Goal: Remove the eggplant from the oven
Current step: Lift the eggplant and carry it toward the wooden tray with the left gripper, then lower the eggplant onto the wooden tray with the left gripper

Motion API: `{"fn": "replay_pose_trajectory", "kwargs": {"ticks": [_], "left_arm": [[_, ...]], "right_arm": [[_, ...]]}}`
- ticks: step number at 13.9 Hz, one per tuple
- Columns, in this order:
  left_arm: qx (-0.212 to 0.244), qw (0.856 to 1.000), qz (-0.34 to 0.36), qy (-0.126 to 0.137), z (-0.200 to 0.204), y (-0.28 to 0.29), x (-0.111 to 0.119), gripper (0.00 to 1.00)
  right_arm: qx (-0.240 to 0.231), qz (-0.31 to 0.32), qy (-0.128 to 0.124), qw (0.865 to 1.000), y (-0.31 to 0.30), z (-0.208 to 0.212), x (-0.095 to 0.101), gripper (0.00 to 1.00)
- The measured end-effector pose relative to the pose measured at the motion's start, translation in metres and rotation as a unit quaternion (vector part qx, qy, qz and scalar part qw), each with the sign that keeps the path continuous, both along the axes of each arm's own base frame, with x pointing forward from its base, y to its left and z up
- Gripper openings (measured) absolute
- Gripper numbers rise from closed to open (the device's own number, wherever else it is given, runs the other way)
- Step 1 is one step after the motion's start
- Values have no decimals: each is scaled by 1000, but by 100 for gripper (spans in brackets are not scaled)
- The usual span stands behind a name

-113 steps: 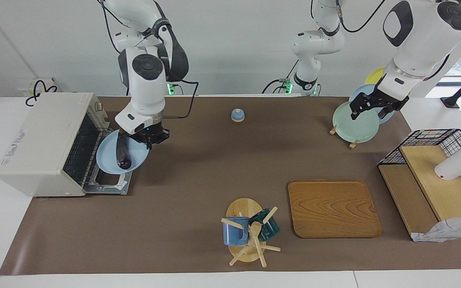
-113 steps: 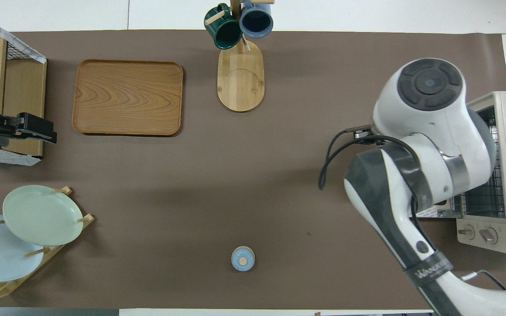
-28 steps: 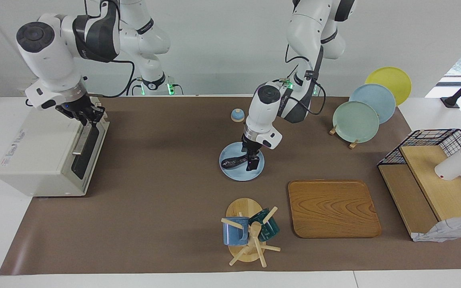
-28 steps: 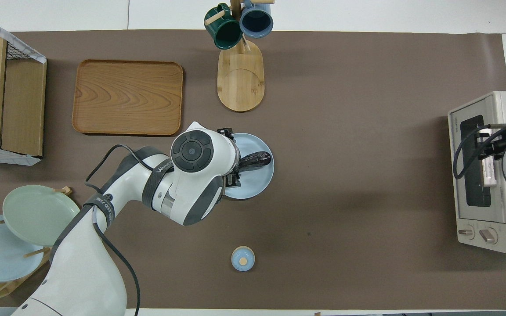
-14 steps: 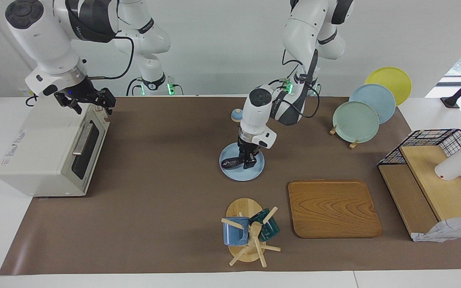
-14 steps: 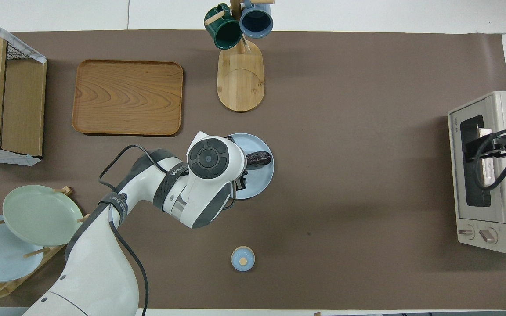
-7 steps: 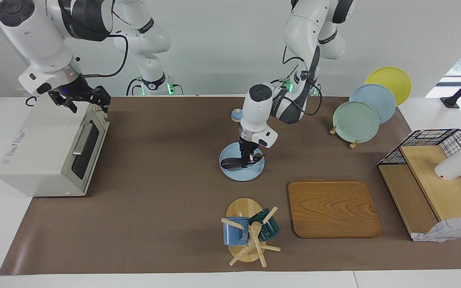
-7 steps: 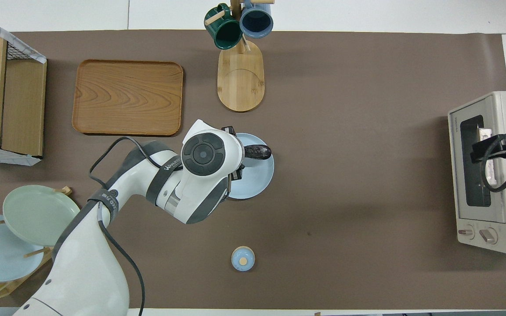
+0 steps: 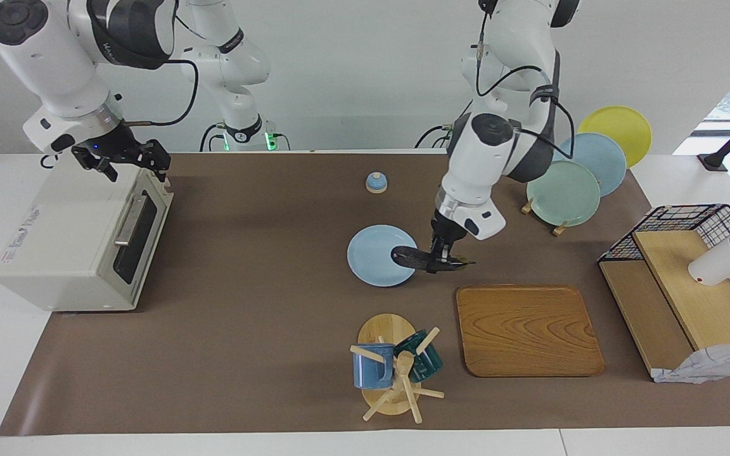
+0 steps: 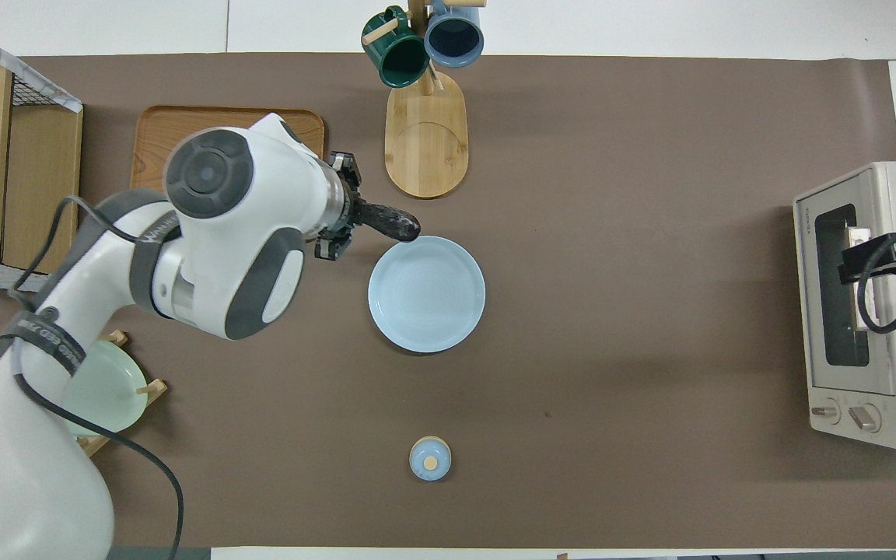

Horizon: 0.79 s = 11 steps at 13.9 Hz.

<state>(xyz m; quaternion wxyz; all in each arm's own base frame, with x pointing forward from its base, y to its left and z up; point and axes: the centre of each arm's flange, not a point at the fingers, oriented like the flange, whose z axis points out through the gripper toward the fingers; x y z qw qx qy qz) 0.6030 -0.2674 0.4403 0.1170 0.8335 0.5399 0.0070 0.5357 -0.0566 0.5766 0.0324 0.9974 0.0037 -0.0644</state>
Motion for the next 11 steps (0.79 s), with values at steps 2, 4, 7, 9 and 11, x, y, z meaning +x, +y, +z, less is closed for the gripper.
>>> {"fn": "replay_pose_trajectory", "kwargs": {"ticks": [2, 4, 7, 9, 11], "left_arm": [[3, 996, -86, -10, 3, 54, 26, 27], [13, 983, -182, -23, -3, 102, 42, 27], [26, 953, -301, -19, -29, 138, 61, 27], [42, 930, -365, -19, -51, 148, 83, 27], [57, 900, -432, -21, -80, 151, 103, 27]], "right_arm": [[-18, 9, 3, 1000, 4, -1, 1, 100], [-19, 15, 5, 1000, 9, -4, 4, 100], [-12, 14, 21, 1000, 12, -6, 1, 100], [-10, 17, 32, 999, 17, -6, -1, 100], [-10, 18, 30, 999, 18, -3, -1, 100]]}}
